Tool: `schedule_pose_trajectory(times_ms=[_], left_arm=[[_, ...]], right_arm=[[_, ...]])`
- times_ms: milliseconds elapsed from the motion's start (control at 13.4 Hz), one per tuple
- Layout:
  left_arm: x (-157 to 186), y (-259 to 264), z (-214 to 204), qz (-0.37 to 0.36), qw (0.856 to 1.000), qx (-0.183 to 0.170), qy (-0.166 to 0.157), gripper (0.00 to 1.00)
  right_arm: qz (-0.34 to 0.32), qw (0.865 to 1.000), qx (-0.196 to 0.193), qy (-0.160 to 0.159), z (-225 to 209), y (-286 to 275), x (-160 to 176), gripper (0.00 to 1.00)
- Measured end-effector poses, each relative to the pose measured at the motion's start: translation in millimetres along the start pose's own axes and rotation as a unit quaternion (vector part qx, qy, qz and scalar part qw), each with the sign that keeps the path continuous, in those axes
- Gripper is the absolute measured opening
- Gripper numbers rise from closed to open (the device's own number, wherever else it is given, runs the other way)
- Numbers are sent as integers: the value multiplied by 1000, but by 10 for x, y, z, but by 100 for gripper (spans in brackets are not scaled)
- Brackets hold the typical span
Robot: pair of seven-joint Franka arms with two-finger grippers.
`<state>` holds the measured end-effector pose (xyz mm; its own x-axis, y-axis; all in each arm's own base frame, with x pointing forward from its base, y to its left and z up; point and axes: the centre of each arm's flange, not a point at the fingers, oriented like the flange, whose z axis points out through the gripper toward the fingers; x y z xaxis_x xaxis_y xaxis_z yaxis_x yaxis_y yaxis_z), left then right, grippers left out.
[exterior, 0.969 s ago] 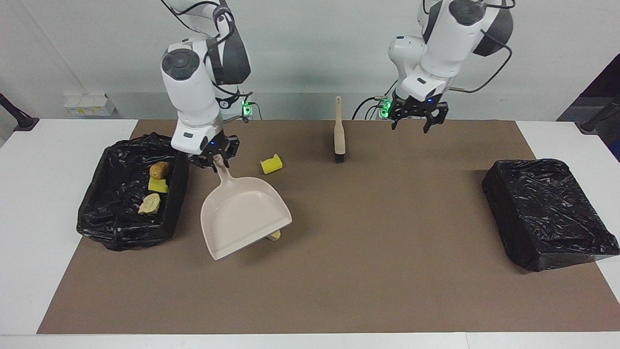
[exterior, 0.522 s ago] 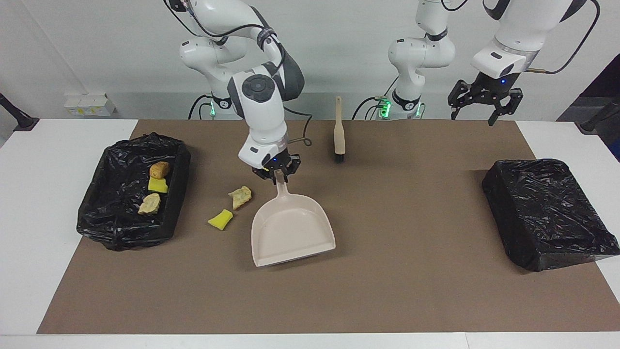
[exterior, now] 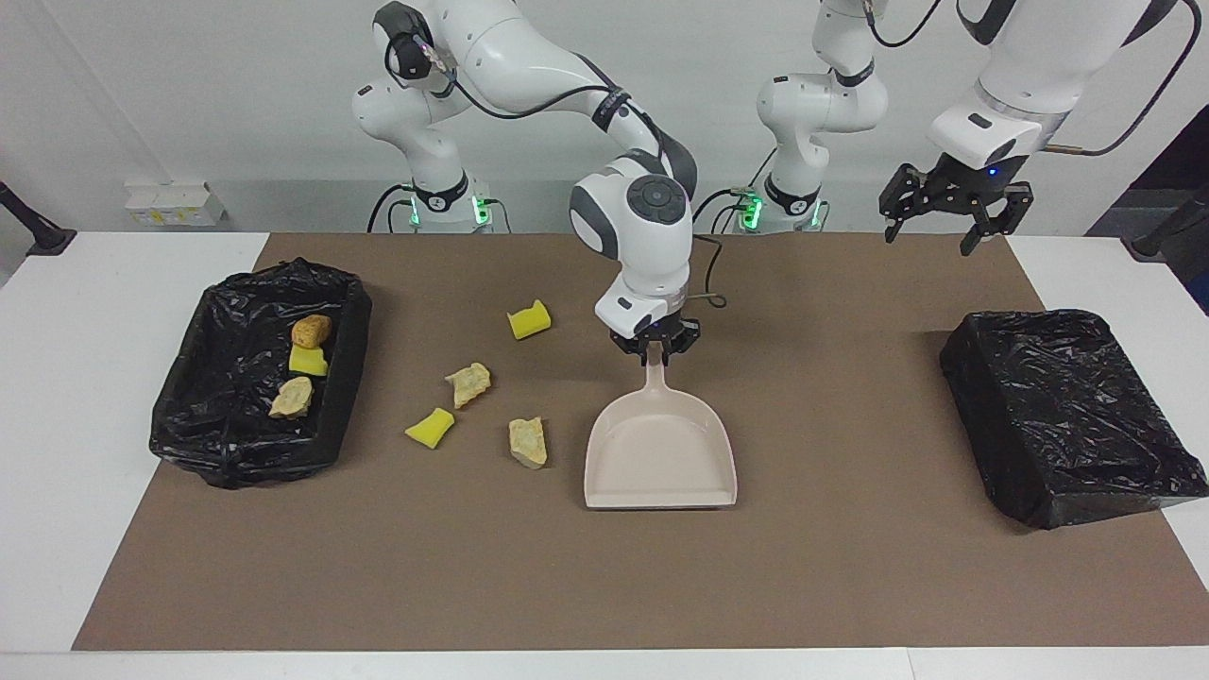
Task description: Sweep and dump trash in bin
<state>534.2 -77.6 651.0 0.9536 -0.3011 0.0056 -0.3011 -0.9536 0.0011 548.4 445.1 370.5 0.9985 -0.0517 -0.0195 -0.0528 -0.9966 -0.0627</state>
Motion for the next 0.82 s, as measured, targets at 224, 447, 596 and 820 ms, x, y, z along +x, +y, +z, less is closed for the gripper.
schedule_pose_trajectory(times_ms=[224,447,596,820], left_arm=[[-3,-4,-5,-1,1000,0,0,100],[-8,-3,-1,-1,1000,0,-3,100],[-11,-1,2,-1,1000,-1,-4,100],[-17,3,7,0,1000,-1,-7,100]], right_arm=[[-1,1000,-1,-1,36,-71,-39,33],[7,1000,1,6,-23,-2,54,62],[20,1000,4,17,-144,125,201,81],[17,998,18,50,-696,700,608,100]])
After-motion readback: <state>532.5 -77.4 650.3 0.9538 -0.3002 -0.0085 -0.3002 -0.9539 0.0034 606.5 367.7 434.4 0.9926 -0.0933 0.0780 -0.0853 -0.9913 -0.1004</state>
